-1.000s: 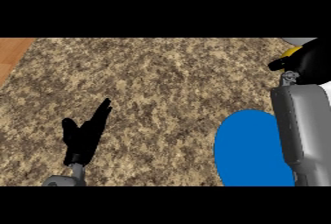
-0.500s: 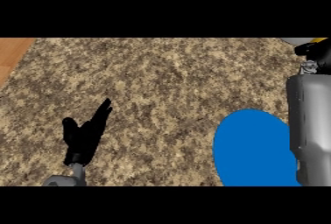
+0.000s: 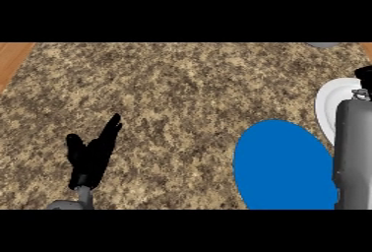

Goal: Pick the lemon from the plate and place it in the plate

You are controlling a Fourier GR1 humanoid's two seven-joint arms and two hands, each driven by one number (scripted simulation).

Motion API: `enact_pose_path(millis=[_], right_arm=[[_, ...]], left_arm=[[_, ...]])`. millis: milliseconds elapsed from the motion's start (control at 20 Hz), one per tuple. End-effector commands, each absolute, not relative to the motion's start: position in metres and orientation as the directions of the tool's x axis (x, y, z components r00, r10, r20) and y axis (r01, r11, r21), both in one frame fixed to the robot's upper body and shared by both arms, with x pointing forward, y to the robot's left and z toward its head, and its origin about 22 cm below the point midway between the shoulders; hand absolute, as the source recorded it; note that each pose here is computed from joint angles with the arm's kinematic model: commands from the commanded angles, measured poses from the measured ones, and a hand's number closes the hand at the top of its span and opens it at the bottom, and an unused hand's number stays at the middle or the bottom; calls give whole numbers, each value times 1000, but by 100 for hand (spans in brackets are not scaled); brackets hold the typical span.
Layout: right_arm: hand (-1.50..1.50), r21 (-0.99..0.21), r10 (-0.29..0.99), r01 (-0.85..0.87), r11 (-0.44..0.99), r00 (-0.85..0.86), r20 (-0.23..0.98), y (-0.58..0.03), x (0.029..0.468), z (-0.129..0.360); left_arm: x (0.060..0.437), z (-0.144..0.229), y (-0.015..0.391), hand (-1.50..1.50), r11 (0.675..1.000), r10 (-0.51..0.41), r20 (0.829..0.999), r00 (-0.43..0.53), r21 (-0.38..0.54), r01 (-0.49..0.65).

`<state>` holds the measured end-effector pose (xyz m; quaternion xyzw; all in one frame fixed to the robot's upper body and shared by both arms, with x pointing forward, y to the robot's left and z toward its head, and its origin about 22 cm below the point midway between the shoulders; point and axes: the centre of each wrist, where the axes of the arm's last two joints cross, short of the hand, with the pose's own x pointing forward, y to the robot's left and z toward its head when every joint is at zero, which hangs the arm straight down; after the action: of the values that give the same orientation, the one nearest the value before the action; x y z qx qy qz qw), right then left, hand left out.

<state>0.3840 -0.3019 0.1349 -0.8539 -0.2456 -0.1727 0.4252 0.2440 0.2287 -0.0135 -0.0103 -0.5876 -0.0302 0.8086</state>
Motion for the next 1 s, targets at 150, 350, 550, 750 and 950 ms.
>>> enact_pose_path(millis=[150,350,550,750,950], right_arm=[[150,-538,87,606,-585,707,702,-347,359,95],[150,-533,81,614,-582,696,713,-371,351,83],[150,-517,77,608,-602,689,721,-393,346,77],[-150,-753,-189,535,-382,753,631,-400,340,48],[-150,-748,-213,601,-282,721,659,-416,333,17]], left_arm=[[233,-28,244,0,999,-28,932,361,15,37],[234,-35,235,0,1000,-19,927,375,13,19],[232,-32,237,0,999,-20,927,374,8,35],[230,-35,240,0,1000,-16,934,356,8,25],[227,-34,247,0,1000,-5,927,375,-3,22]])
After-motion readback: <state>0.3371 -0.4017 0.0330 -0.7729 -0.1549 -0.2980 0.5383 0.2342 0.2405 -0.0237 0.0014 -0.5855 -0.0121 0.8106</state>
